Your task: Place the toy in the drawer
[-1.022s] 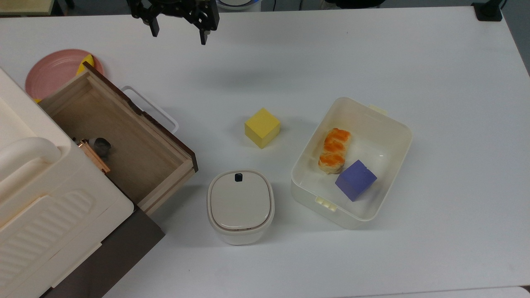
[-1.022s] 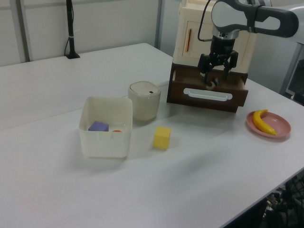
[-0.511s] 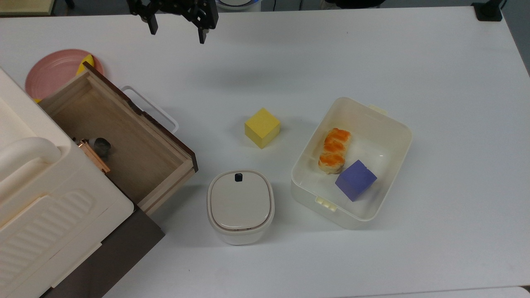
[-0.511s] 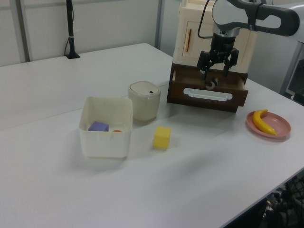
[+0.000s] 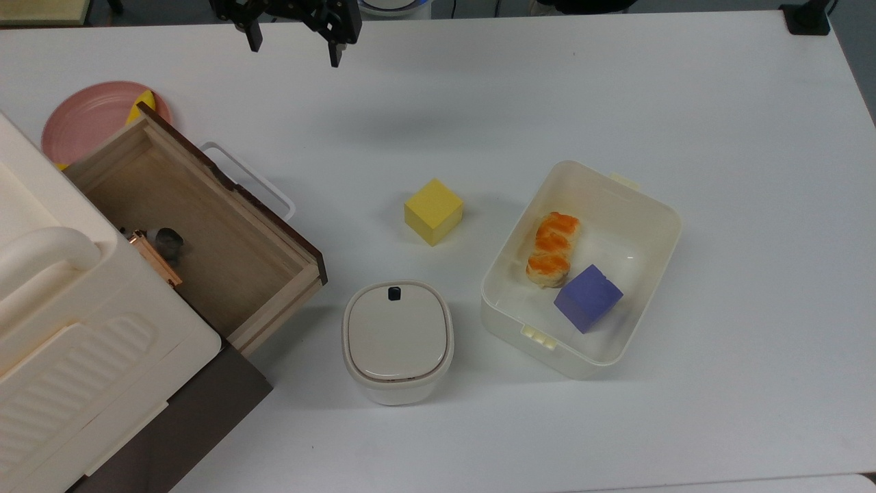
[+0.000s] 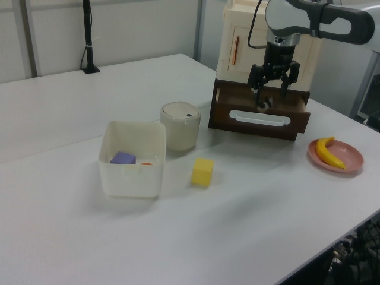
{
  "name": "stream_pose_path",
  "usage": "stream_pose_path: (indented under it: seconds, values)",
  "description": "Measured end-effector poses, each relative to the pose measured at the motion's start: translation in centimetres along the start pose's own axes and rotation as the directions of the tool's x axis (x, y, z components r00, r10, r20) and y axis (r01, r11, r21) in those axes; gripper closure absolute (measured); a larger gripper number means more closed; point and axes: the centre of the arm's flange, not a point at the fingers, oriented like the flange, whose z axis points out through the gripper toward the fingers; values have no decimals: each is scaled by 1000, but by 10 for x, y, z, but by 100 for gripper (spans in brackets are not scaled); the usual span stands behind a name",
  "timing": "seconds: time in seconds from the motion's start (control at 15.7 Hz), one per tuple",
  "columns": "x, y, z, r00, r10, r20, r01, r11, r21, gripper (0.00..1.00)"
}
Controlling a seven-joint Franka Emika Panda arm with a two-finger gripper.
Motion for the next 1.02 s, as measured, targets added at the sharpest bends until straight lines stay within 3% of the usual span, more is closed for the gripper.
stream_pose_path:
  seconds: [1.02]
  values:
    - [5, -2, 12, 1000, -1, 23, 1, 1000, -2, 0]
